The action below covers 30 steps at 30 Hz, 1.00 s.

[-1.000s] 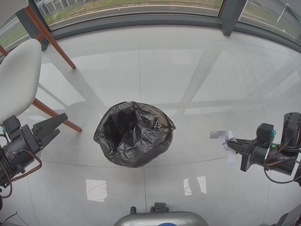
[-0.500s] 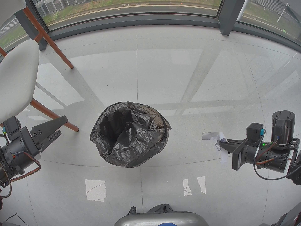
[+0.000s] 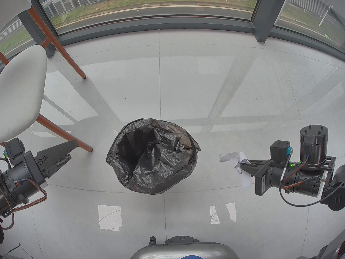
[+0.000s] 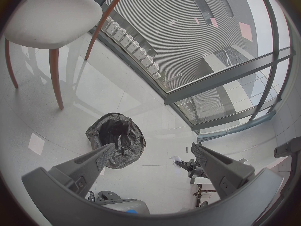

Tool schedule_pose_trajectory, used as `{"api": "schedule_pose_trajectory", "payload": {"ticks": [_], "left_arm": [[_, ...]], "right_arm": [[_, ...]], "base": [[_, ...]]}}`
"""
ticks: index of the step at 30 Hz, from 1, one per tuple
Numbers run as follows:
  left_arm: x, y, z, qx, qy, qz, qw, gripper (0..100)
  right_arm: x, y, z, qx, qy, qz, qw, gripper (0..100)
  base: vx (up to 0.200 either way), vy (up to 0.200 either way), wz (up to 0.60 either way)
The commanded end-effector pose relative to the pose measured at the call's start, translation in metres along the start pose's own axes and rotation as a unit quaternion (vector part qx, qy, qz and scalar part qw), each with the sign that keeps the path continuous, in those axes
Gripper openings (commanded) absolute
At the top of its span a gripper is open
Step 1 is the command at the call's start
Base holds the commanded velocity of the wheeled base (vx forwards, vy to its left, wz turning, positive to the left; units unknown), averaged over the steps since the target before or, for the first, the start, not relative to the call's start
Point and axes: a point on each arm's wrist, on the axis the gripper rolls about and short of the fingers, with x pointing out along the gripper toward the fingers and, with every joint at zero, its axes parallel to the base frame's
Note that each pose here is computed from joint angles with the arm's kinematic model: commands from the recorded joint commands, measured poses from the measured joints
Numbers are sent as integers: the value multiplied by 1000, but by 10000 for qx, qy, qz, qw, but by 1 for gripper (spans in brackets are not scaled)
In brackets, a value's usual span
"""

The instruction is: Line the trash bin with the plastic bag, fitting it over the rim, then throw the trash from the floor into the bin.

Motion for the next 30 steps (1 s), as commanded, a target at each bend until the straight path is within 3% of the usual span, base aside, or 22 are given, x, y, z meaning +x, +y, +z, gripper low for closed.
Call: {"api": "schedule_pose_trajectory", "payload": {"ticks": [1, 20, 25, 30], "left_arm": [[0, 0, 0, -3, 11, -22, 10000, 100], [-1, 1, 1, -20, 66, -65, 10000, 100], [0, 1, 1, 10, 25, -20, 10000, 100], [-1, 1, 1, 18, 20, -14, 10000, 100]], "right_arm": [[6, 2, 0, -19, 40, 57, 10000, 0], [30, 4, 9, -50, 47, 83, 9999, 0], [44, 0, 13, -136, 40, 51, 9999, 0], [64, -7, 19, -140, -268, -57, 9995, 0]], "base": [[0, 200, 0], [0, 200, 0], [0, 0, 0], [0, 0, 0]]}}
